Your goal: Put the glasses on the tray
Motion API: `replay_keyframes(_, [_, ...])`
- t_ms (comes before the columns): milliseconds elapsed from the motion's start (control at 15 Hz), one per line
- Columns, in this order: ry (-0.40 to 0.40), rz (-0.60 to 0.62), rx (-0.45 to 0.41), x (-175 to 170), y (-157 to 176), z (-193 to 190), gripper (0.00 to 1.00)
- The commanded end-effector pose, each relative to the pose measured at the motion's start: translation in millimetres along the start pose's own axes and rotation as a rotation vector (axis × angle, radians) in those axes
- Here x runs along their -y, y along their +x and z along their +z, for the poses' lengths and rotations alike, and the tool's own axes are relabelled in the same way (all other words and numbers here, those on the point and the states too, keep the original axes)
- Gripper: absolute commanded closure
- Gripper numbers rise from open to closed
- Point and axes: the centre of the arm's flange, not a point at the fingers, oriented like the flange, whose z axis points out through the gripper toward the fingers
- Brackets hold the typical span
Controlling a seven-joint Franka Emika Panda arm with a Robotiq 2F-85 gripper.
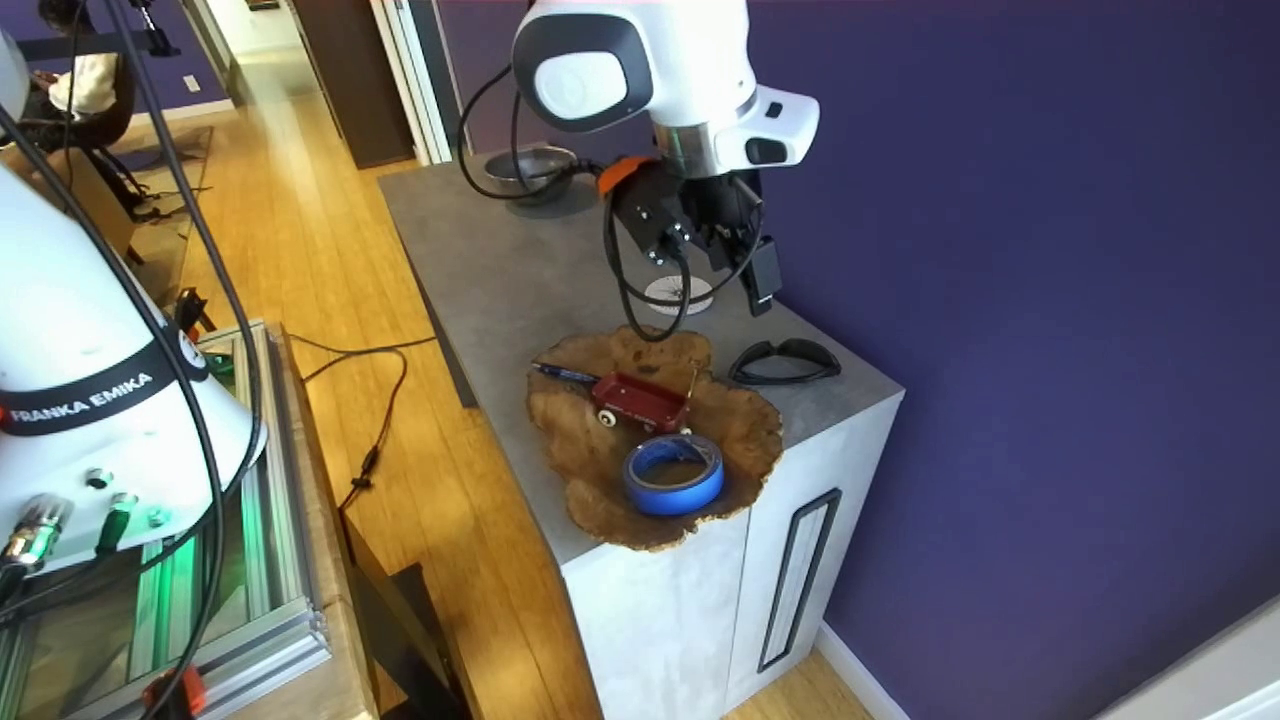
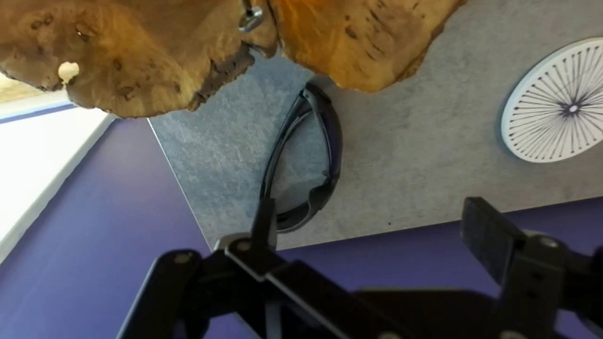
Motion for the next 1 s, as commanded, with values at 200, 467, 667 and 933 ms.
replay_keyframes(200, [0.078,0.002,0.025,-8,10,33,0.0])
replay_keyframes(467, [0.093,0.025,0.017,-18,16,51,0.02])
replay_keyframes(667, [0.096,0.02,0.03,-17,19,66,0.13])
replay_keyframes(933, [0.105,0.019,0.053,-17,20,86,0.39])
